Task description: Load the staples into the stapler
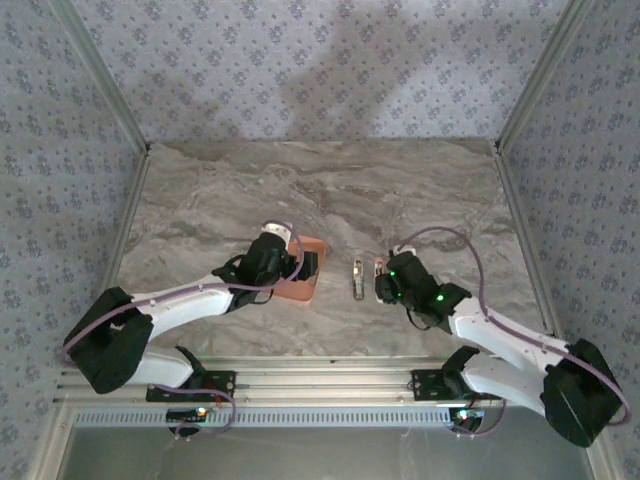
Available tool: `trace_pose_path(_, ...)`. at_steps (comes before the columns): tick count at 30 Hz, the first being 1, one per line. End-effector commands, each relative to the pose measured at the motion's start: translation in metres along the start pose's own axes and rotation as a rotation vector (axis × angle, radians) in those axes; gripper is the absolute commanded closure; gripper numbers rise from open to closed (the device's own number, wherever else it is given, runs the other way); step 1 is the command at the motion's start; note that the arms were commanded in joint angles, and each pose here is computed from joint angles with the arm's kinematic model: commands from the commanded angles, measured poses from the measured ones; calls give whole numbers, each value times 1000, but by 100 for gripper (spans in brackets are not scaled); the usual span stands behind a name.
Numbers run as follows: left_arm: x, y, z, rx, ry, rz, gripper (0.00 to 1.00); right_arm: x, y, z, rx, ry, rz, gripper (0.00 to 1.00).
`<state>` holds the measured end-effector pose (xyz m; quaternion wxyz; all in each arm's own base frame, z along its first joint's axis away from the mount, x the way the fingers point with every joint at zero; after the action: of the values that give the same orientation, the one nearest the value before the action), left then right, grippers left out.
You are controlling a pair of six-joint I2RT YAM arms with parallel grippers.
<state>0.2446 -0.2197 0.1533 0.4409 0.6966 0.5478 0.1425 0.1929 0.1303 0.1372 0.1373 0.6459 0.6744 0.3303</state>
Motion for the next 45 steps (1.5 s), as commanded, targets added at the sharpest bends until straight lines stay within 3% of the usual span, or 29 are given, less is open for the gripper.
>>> trace_pose_path(1, -12, 17, -4, -48, -46, 7, 8, -6, 0, -8, 74, 75, 101, 64)
trace_pose_path(8, -19, 16, -2, -18, -106, 17, 9, -20, -5, 9, 225, 228, 267, 65)
trace_pose_path(13, -20, 16, -1, -14, -117, 13, 9, -23, -6, 23, 261, 278, 303, 67)
trace_pose_path(32, -23, 17, 8, -4, -119, 21, 9, -35, -14, 44, 314, 224, 336, 71)
trace_pose_path(45, -25, 18, 10, -1, -120, 28, 9, -43, -26, 52, 373, 152, 344, 79)
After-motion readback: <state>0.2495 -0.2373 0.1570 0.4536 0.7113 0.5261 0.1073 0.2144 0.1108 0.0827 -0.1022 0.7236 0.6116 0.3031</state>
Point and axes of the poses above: each hand's point on the last joint's axis, 136 mm out from that joint toward the fingers, its own z axis out along the fingers, its own x axis along the line the jaws close on, y = z × x, the point moved 7 cm from there along -z, back along the fingers, and after that the axes turned 1 degree about z, right-handed, at the moved point
